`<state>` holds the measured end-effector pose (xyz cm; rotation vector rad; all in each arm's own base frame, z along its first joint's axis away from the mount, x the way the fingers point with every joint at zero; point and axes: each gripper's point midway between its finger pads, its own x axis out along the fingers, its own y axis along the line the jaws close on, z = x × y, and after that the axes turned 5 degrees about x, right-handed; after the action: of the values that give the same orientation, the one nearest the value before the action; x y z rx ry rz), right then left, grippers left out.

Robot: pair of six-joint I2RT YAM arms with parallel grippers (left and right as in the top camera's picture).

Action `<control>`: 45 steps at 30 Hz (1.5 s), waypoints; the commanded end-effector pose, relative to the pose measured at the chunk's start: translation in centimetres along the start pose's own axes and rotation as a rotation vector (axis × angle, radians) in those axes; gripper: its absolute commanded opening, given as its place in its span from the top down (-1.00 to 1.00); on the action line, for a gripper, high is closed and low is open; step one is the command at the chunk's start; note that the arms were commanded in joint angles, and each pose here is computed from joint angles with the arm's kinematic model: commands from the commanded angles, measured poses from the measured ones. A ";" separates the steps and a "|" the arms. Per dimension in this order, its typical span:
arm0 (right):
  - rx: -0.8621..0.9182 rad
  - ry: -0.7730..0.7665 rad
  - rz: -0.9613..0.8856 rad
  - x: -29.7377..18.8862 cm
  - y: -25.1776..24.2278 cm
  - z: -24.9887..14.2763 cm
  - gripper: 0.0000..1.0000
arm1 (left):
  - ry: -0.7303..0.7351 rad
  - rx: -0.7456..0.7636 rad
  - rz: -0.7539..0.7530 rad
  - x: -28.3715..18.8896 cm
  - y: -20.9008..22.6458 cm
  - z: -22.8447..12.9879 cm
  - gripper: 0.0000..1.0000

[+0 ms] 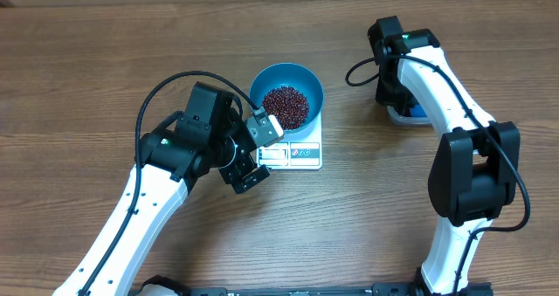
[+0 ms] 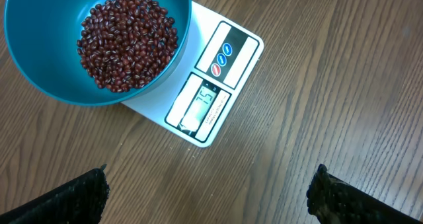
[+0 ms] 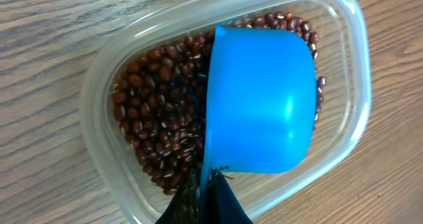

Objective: Scoop item into bowl and weigh 150g on scale
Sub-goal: 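Lower the scoop into the red beans with the right gripper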

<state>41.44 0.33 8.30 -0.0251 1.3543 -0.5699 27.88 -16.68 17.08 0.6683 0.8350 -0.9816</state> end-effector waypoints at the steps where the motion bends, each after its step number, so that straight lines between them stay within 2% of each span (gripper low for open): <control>1: -0.014 0.058 0.072 0.3 1.2 -1.2 0.92 | 0.000 0.014 -0.009 0.2 -0.1 -0.1 -0.99; 12: 0.005 0.050 0.168 -1.0 2.7 -0.4 0.92 | 0.000 0.015 -0.009 0.2 -0.1 -0.1 -0.99; 25: 0.073 -0.008 0.230 -3.8 0.7 1.4 0.92 | 0.000 0.017 -0.011 0.3 -0.1 -0.1 -0.99; 45: 0.209 0.172 0.537 -3.2 -0.8 1.8 0.92 | -0.001 0.018 -0.011 0.3 -0.2 -0.1 -0.99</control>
<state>41.89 -0.91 10.19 0.4797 1.4068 -0.3623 27.88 -16.68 17.08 0.6683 0.8350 -0.9816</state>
